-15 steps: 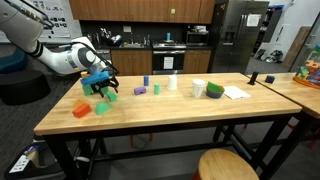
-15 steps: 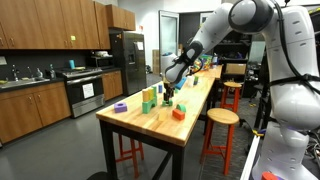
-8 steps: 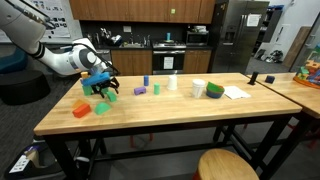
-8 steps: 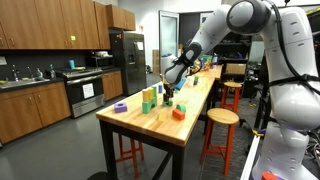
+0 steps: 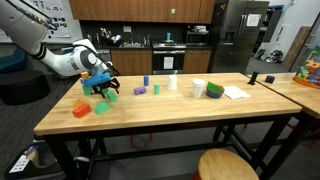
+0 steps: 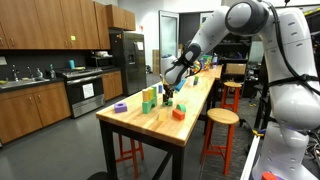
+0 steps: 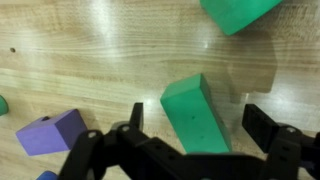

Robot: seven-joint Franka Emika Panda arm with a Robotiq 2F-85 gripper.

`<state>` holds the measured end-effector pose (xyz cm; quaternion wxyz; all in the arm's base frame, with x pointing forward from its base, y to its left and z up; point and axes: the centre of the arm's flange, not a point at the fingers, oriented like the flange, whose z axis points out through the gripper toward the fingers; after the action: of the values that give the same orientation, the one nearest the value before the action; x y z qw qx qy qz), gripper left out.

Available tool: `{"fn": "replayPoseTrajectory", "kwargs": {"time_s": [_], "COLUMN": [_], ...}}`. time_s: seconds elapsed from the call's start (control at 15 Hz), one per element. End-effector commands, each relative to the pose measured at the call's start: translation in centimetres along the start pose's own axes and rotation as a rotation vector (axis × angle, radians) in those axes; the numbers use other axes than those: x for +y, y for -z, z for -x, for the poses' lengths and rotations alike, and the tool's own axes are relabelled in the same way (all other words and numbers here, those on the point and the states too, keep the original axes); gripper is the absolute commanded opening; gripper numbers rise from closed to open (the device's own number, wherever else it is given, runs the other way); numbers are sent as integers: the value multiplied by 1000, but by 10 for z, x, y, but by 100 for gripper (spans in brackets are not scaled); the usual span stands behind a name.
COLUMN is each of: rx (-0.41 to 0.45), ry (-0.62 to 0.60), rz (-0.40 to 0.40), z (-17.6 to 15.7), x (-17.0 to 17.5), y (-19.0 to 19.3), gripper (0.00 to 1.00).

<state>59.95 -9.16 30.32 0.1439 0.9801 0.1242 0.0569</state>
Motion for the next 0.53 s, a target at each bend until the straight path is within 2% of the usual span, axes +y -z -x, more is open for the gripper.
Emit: {"fn": "replayPoseTrajectory", "kwargs": {"time_s": [0.0, 0.47], "rx": [1, -28], "ry": [-1, -9], "rz": [0, 2], "z": [0, -2], "x": [0, 0], "y": [0, -3], "gripper": [100, 100]}}
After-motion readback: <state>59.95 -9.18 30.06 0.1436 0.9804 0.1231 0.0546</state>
